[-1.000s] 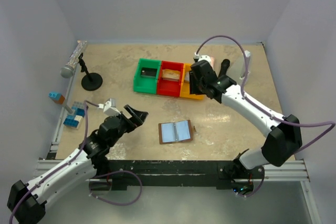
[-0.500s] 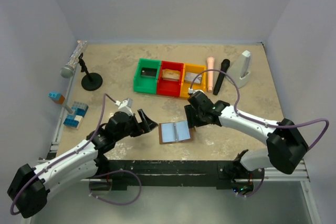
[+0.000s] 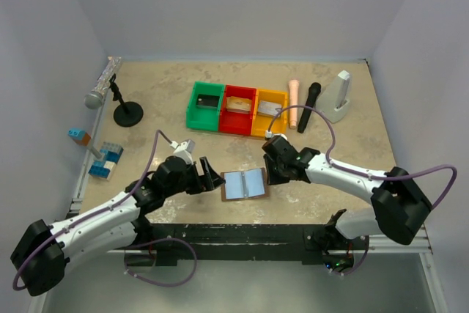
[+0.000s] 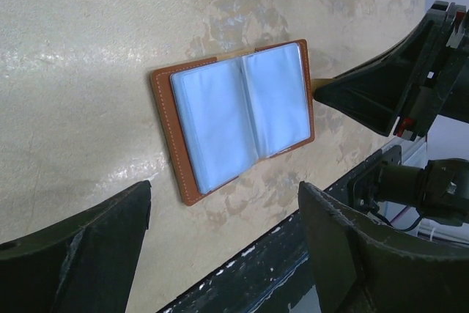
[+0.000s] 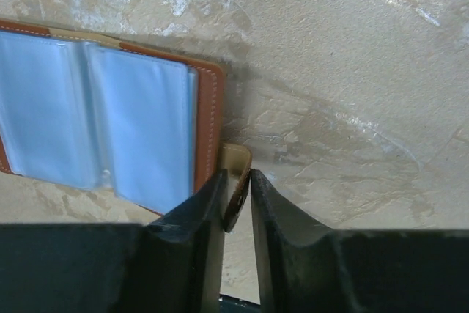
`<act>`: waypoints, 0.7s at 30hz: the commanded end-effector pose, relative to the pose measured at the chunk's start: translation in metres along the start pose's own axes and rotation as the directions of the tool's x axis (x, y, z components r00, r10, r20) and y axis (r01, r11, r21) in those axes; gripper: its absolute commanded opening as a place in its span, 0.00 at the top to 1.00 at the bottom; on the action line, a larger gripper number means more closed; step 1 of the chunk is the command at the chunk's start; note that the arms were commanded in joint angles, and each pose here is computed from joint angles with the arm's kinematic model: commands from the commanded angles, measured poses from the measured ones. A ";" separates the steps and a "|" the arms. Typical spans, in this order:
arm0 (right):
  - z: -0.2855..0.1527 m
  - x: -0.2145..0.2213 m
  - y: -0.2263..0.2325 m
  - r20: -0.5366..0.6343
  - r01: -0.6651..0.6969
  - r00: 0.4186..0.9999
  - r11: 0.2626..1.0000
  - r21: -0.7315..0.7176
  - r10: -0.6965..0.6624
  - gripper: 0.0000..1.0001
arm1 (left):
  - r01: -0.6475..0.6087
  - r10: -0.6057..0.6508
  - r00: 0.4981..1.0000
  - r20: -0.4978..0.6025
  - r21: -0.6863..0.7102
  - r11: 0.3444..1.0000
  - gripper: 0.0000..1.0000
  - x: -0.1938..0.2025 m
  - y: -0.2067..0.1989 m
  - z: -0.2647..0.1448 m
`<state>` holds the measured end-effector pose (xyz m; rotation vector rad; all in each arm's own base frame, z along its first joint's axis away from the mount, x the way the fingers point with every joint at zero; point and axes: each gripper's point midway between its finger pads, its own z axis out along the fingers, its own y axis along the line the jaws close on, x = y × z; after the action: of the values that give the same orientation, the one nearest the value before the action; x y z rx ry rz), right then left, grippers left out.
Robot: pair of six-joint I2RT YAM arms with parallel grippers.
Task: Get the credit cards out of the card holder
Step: Remove the credit card from the card holder.
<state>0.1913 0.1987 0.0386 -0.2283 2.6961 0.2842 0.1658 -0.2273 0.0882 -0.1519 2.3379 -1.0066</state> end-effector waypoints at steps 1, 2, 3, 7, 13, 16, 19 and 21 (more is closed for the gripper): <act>-0.003 -0.008 0.002 0.048 -0.029 0.998 1.000 -0.008 0.029 0.83 | -0.050 0.050 0.999 0.000 0.053 0.997 0.15 -0.007 -0.020 -0.002; -0.004 -0.008 0.003 0.054 -0.028 0.998 0.999 -0.017 0.029 0.88 | -0.056 0.057 0.998 -0.007 0.051 0.997 0.15 -0.006 -0.020 -0.001; -0.006 -0.008 0.003 0.058 -0.026 0.998 0.999 -0.024 0.027 0.95 | -0.061 0.061 0.998 -0.010 0.054 0.997 0.15 -0.007 -0.021 -0.001; -0.019 -0.011 0.010 0.090 -0.005 0.996 0.996 -0.086 0.013 1.00 | -0.086 0.089 0.995 -0.043 0.075 0.993 0.16 -0.006 -0.030 0.003; -0.043 -0.014 0.026 0.155 0.071 0.987 0.973 -0.221 -0.037 1.00 | -0.143 0.158 0.983 -0.091 0.153 0.978 0.32 -0.002 -0.054 0.009; -0.055 -0.017 0.035 0.177 0.113 0.982 0.954 -0.277 -0.065 1.00 | -0.175 0.196 0.975 -0.109 0.175 0.969 0.36 0.001 -0.065 0.012; -0.061 -0.017 0.042 0.180 0.133 0.981 0.939 -0.316 -0.078 1.00 | -0.186 0.211 0.969 -0.127 0.183 0.965 0.37 0.004 -0.070 0.015; -0.062 -0.017 0.048 0.175 0.132 0.982 0.930 -0.343 -0.074 1.00 | -0.187 0.216 0.969 -0.122 0.210 0.960 0.37 0.003 -0.077 0.020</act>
<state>0.1762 0.2157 0.0948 -0.3531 2.5010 0.6070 0.1594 -0.2734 0.1031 0.1444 2.4039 -1.0782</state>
